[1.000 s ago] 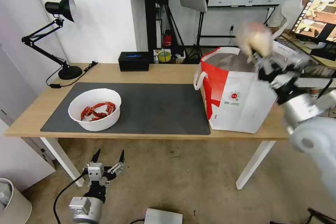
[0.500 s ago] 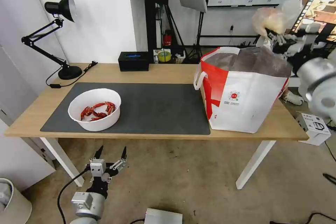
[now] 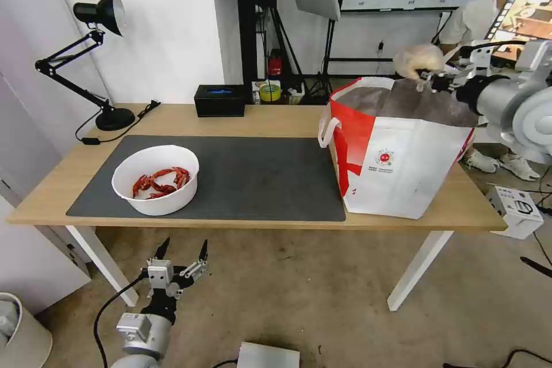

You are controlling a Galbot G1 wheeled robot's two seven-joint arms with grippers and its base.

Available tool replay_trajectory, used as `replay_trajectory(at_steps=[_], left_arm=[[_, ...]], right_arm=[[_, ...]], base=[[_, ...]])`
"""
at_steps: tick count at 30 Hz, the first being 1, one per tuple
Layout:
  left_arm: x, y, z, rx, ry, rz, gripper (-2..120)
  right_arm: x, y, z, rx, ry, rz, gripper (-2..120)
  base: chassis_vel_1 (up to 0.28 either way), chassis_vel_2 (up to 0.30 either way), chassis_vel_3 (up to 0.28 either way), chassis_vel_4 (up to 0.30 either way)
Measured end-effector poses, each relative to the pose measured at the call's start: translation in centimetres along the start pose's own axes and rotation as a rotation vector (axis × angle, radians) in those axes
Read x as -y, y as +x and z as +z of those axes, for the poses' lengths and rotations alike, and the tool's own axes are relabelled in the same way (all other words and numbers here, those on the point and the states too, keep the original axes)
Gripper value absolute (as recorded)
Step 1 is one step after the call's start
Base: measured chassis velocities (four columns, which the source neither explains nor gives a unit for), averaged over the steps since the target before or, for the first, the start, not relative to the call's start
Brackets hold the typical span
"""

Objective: Pick up the trash from the table and place it into the takeout bag.

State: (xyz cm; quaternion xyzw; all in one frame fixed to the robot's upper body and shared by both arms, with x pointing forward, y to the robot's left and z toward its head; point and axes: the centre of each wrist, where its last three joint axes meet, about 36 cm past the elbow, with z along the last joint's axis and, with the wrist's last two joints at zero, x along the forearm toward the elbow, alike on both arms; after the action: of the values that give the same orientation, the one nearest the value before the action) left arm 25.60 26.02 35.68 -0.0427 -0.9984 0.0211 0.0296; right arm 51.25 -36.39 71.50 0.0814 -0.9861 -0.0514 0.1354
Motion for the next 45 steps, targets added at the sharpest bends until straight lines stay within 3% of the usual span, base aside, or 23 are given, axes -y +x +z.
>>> replay_trajectory(at_steps=[15, 22, 24, 27, 39, 40, 41, 45], left_arm=[[-0.2, 0.0, -0.1, 0.004, 0.004, 0.001, 100], [-0.6, 0.0, -0.4, 0.008, 0.003, 0.006, 100], [-0.7, 0.0, -0.4, 0.009, 0.001, 0.007, 100], [-0.9, -0.3, -0.5, 0.013, 0.001, 0.013, 100], [-0.9, -1.1, -0.4, 0.020, 0.005, 0.026, 100], [-1.0, -1.1, -0.4, 0.019, 0.004, 0.027, 100], [-1.0, -1.1, -0.4, 0.019, 0.004, 0.027, 100], [-1.1, -1.2, -0.3, 0.017, 0.002, 0.029, 100]], right_arm=[[0.7, -1.6, 1.8, -0.116, -0.020, 0.052, 7], [0.6, -0.9, 2.2, -0.106, -0.024, 0.052, 35], [0.5, -0.8, 2.3, -0.102, -0.024, 0.051, 38], [0.3, -0.4, 2.4, -0.092, -0.019, 0.051, 55], [0.7, 0.4, 2.5, -0.061, -0.007, 0.076, 92], [0.7, 0.5, 2.6, -0.039, -0.009, 0.075, 98], [0.7, 0.5, 2.6, -0.039, -0.009, 0.075, 98], [0.1, 0.2, 3.8, 0.129, 0.008, 0.065, 100]], base=[[0.000, 0.000, 0.000, 0.000], [0.000, 0.000, 0.000, 0.000], [0.000, 0.000, 0.000, 0.000], [0.000, 0.000, 0.000, 0.000], [0.000, 0.000, 0.000, 0.000], [0.000, 0.000, 0.000, 0.000], [0.000, 0.000, 0.000, 0.000], [0.000, 0.000, 0.000, 0.000]])
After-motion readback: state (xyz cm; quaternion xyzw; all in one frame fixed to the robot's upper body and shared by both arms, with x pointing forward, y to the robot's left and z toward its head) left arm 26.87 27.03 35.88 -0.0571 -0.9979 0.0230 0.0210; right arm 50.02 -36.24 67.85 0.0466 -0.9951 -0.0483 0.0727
